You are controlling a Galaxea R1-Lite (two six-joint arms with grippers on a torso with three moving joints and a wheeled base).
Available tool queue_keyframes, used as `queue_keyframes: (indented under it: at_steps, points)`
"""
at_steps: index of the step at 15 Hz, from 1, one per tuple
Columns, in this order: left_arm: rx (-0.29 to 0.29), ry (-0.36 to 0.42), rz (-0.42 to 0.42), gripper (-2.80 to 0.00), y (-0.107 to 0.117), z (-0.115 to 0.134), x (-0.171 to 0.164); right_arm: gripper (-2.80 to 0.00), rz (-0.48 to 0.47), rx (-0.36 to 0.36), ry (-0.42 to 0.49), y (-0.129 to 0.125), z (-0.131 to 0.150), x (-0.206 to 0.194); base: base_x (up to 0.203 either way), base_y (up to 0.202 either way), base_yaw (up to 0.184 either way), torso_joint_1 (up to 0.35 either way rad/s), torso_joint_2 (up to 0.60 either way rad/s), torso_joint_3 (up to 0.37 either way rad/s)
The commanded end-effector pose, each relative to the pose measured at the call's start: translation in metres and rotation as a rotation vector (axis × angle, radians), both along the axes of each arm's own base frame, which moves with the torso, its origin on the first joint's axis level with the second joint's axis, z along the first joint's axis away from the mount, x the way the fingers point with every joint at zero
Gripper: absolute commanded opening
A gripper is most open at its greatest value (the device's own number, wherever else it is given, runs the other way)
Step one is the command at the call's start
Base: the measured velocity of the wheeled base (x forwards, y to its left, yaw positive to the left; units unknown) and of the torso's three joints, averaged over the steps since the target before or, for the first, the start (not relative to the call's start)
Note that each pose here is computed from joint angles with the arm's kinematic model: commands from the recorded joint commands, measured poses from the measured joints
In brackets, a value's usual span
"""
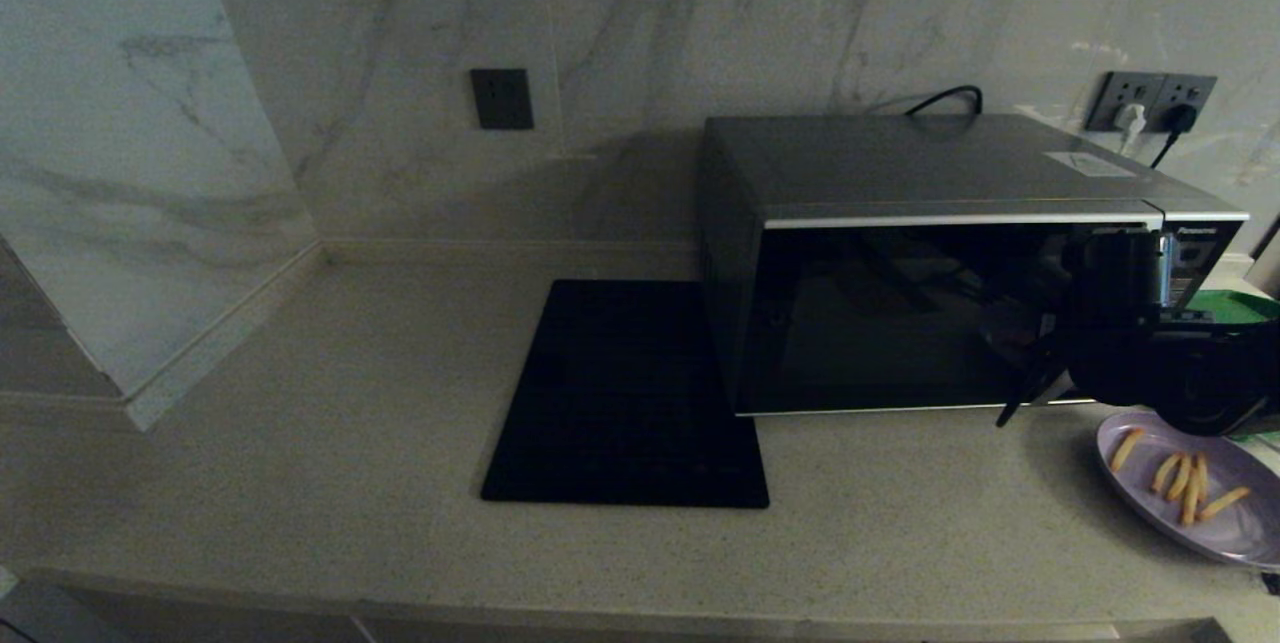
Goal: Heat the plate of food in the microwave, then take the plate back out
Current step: Open the microwave oven
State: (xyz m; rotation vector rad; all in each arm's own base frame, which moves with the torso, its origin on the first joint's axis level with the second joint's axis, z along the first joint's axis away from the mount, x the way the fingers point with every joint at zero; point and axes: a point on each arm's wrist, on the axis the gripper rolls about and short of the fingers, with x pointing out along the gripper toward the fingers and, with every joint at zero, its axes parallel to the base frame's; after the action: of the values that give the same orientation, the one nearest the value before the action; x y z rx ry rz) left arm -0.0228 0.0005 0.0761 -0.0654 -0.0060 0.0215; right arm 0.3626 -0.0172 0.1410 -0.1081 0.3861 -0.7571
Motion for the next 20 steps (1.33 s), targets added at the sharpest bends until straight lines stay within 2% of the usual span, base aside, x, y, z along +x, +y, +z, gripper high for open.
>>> queue_keyframes:
  at_steps: [1,11,20]
  points:
    - [-0.001,-0.002,0.001,-2.8,0.0,0.0,0.0,-2.8,0.006,0.001,-0.003,0.003,0.001,0.0,0.0,0.0,0.0,0.0,0.0,0.0]
    - [-0.001,-0.002,0.001,-2.8,0.0,0.0,0.0,-2.8,0.024,-0.008,-0.039,0.01,0.003,-0.007,0.0,0.0,0.0,0.0,0.0,0.0]
    - [-0.001,-0.002,0.001,-2.8,0.0,0.0,0.0,-2.8,-0.128,-0.077,-0.029,0.008,0.003,-0.013,0.0,0.0,0.0,0.0,0.0,0.0]
